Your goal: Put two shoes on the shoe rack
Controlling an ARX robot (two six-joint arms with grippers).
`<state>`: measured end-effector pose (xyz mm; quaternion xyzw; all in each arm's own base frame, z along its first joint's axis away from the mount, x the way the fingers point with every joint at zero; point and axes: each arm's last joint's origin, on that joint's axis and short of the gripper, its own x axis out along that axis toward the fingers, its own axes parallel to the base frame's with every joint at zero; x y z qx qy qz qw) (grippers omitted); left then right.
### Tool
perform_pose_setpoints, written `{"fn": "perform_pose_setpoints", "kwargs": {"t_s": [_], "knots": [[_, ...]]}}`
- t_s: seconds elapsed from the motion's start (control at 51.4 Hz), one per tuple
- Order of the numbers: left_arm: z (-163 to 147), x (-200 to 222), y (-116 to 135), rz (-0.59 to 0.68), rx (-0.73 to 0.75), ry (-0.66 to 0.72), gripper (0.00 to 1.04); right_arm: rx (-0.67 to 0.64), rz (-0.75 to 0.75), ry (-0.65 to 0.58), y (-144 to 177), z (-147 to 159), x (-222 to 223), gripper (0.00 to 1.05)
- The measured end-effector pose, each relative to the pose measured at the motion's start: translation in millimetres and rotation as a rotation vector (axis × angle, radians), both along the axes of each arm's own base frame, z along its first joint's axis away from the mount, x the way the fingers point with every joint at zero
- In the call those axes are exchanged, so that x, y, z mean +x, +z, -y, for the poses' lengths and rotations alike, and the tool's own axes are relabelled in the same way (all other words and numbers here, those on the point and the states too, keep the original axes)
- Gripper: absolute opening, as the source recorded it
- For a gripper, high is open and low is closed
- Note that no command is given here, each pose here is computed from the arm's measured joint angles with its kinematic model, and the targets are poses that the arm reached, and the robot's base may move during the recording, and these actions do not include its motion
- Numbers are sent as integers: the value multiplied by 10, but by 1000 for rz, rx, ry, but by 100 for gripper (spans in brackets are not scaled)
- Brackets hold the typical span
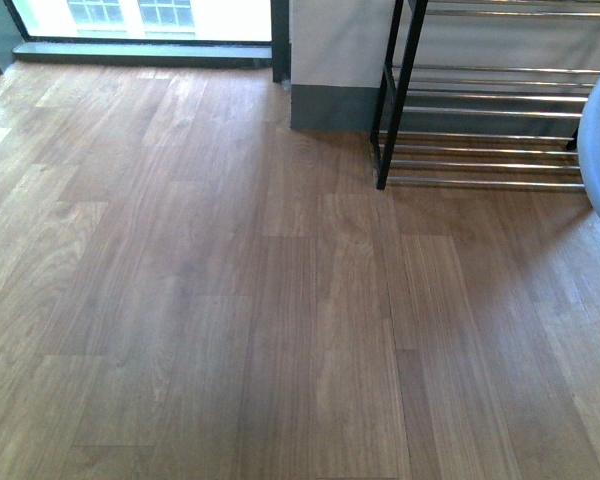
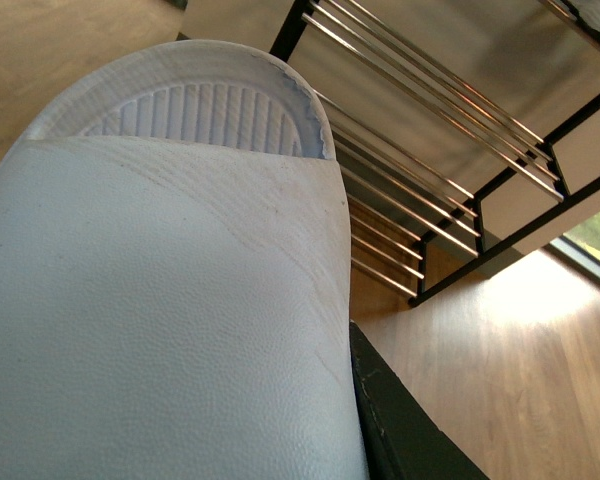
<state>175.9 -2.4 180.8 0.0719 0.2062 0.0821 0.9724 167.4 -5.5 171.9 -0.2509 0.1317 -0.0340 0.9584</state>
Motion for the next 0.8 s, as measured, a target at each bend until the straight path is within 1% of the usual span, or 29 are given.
{"fn": "perform_pose_setpoints", "kwargs": {"t_s": [0.019, 0.058, 0.156, 0.797], "knots": [[0, 0, 0, 0, 0, 0, 2, 10, 10, -11, 0, -36, -68, 1], [0, 0, 0, 0, 0, 0, 2, 38, 49, 5, 8, -104, -199, 1], [0, 0, 0, 0, 0, 0, 2, 77, 138, 4, 106, -127, -277, 1], [-2, 0, 1, 0, 1, 2, 2, 95, 141, 8, 107, -135, -282, 1]]}}
